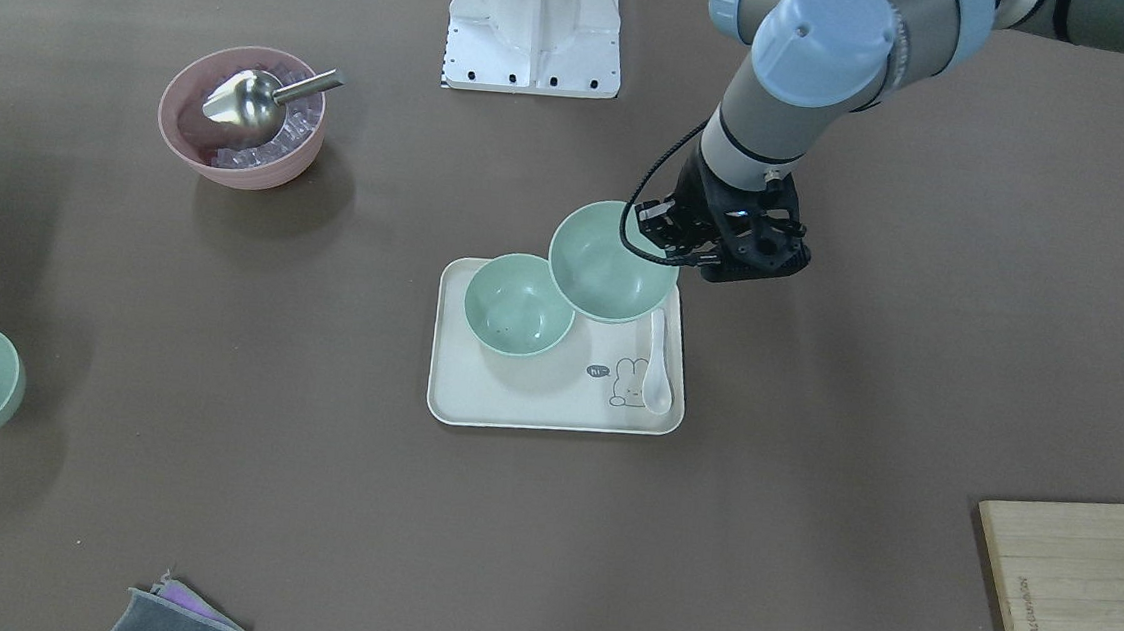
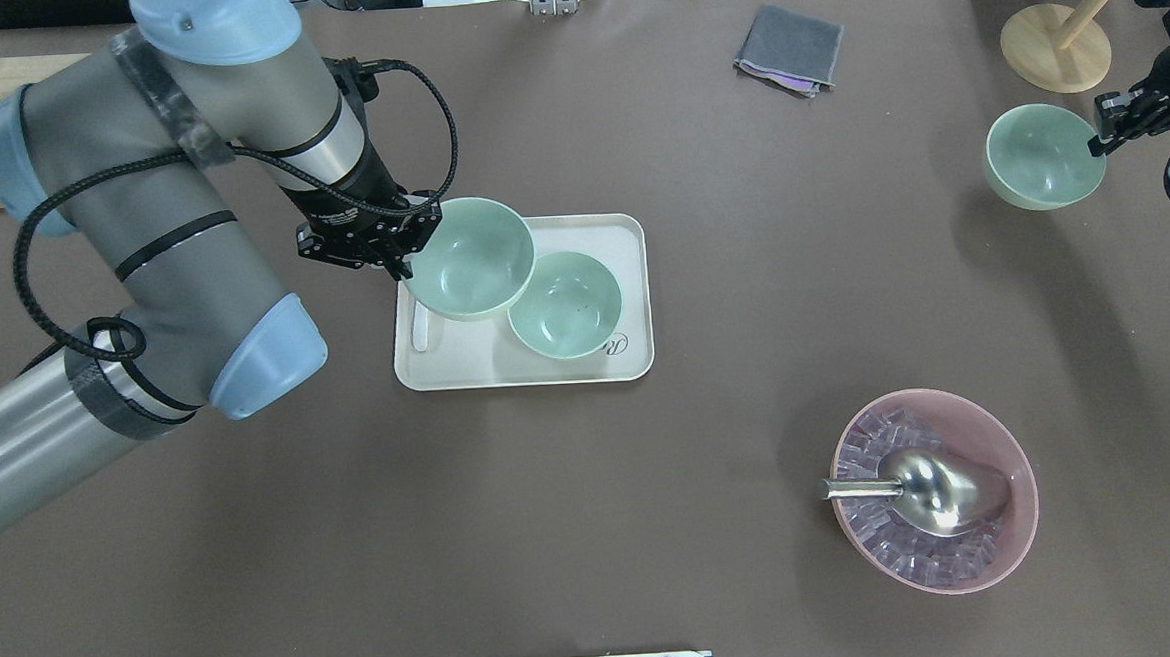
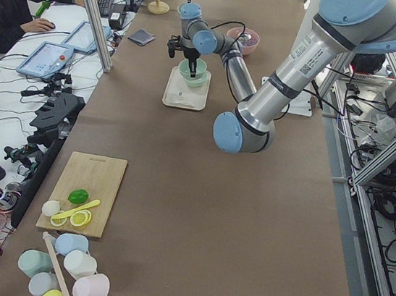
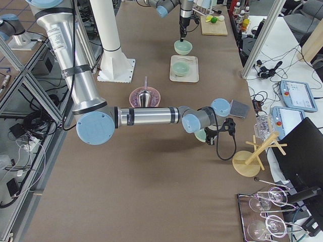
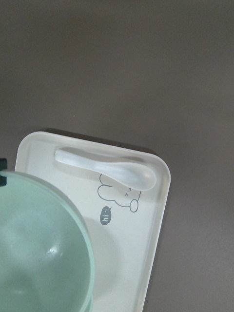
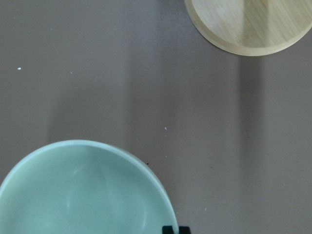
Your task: Stack green bowls together
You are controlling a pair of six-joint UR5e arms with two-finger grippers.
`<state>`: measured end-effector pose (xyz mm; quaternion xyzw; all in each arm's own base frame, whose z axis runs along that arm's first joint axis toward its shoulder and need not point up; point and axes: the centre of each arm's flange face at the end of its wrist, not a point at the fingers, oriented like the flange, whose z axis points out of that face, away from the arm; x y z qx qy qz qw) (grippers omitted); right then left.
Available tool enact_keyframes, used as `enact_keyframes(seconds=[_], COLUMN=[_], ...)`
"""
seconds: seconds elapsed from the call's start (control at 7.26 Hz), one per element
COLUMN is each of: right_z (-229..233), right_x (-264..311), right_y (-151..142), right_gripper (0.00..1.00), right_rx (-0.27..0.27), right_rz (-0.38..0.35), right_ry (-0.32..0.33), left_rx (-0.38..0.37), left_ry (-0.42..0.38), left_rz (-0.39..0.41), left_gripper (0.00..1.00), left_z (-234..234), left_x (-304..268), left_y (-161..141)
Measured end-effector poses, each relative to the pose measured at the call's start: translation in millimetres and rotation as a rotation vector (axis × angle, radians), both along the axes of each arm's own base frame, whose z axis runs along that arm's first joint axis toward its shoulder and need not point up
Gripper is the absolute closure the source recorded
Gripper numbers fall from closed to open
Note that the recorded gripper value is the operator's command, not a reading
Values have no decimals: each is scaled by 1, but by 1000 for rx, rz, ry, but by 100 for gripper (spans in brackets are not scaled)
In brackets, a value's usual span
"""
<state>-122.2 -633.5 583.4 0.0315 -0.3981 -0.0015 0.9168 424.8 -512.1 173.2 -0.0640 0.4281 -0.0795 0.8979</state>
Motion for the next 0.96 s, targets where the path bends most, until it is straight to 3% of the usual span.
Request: enact_keyframes(seconds=[0.55, 0.96], right_z=[-17, -20], right_x=[-1, -2], right_y=[-1, -3], right_gripper=[100, 100], right_rx=[-8, -1], right_rz=[33, 33], right_ry=[-14, -17], left_rx=[-1, 12], left_ry=[29, 24], left_rz=[9, 20], left_gripper=[100, 100], left_z=[2, 6], left_x=[60, 95], left_y=[-10, 2])
